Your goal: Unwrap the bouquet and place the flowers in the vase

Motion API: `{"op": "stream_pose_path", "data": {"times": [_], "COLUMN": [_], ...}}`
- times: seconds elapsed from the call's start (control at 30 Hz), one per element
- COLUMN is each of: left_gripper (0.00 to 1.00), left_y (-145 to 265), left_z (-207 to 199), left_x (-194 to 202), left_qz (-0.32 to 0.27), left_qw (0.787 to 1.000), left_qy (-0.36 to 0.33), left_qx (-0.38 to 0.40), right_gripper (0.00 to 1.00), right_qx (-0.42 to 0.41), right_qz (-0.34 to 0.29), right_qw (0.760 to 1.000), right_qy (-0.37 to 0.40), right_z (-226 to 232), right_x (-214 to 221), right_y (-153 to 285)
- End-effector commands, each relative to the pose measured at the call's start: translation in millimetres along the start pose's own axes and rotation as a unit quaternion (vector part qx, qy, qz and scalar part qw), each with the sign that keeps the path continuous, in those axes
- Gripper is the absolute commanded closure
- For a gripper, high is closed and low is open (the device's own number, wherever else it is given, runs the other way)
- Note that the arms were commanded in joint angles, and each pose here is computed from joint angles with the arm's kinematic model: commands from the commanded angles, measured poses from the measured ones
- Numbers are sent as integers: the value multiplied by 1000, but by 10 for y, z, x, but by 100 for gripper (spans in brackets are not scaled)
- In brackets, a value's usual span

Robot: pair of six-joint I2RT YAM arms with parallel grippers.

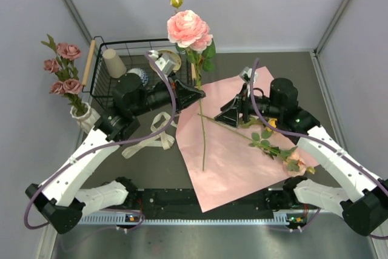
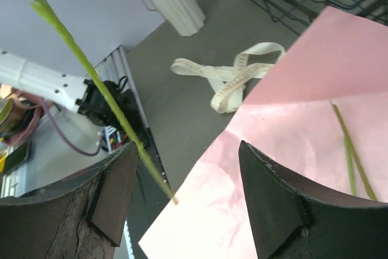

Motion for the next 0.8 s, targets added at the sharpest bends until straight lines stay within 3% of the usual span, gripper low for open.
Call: {"op": "stream_pose_path", "data": {"times": [0.0,0.1,0.13,0.2,0.23,0.63,0.77], "left_gripper": [100,100,100,100,100,100,100], "left_y": [305,659,839,1096,1289,2221,2388], "left_z": [197,467,599,625,689,349,124], "left_x": [-185,-332,-404,-495,-564,-1304,-1611], "left_qz": [4,-19,-28,-60,-73,-204,-260], "left_qw": [984,943,911,879,844,695,672], "left_qy": [-110,-160,-189,-213,-229,-287,-292], "left_qx": [-137,-292,-365,-423,-480,-627,-629], "right_gripper": [32,31,31,31,31,31,31], "right_qx": [61,77,77,83,84,78,75], "right_qz": [-32,-32,-31,-31,-29,-21,-21], "right_qw": [997,996,996,996,996,997,997], "right_qy": [23,20,21,21,20,14,17], "right_z": [-85,-136,-136,-159,-171,-207,-188], "right_x": [-221,-208,-204,-202,-192,-218,-207], "right_y": [5,6,5,2,-8,-76,-63]}}
Point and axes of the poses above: each gripper's point midway between its finger pads, its own y axis back along the fingers, its own z axis along the line the jaws close on, x = y × z, the point moved 5 cm from there along y, back along the fingers, and after that the axes turned 1 degree about y, right-handed, at the moved point
